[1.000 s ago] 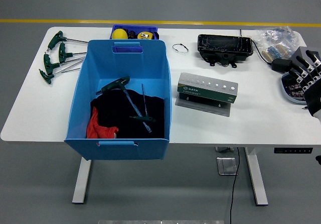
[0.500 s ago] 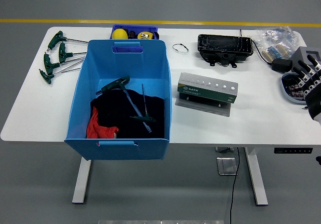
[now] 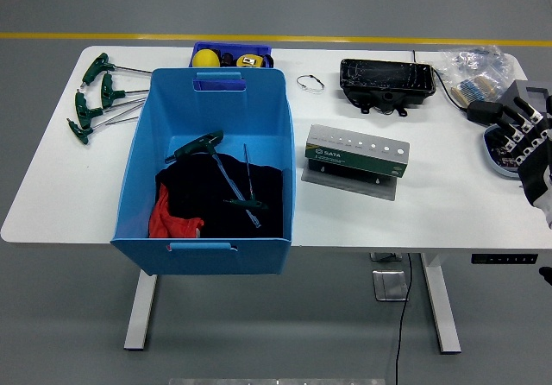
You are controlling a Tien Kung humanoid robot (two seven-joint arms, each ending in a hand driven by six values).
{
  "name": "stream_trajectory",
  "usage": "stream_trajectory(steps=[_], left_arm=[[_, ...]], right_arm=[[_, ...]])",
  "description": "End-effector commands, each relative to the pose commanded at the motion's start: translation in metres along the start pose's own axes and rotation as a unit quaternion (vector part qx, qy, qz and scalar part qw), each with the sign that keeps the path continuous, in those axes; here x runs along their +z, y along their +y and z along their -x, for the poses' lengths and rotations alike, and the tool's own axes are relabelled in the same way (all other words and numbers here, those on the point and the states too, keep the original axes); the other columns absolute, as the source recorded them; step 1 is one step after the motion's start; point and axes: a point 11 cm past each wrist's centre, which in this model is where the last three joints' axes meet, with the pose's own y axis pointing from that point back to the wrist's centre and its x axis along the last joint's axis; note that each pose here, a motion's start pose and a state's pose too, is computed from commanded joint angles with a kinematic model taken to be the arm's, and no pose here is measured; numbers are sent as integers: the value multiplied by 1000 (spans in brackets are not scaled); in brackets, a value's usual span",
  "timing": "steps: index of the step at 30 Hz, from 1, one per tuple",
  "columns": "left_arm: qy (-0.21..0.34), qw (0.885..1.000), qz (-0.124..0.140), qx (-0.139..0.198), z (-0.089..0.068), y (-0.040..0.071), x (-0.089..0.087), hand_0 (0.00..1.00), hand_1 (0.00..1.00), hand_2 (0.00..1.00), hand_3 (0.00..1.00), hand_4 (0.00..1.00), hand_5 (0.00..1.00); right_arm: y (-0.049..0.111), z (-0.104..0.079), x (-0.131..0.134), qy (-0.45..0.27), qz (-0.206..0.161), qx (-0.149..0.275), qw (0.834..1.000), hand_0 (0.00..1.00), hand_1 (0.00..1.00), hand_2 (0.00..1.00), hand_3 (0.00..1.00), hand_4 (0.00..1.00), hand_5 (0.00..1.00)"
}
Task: Lift tool from toolbox,place it in box,lift tool from toolbox,place it in box
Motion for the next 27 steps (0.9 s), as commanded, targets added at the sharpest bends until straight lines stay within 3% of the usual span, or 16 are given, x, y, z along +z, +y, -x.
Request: stream_trajectory(steps=[27], left_arm=[[4,1000,2,-2,1,0,0,516,489,525,756,803,789]], right_arm=[[0,2,3,-4,3,3,1000,852,816,844,862,998,998]])
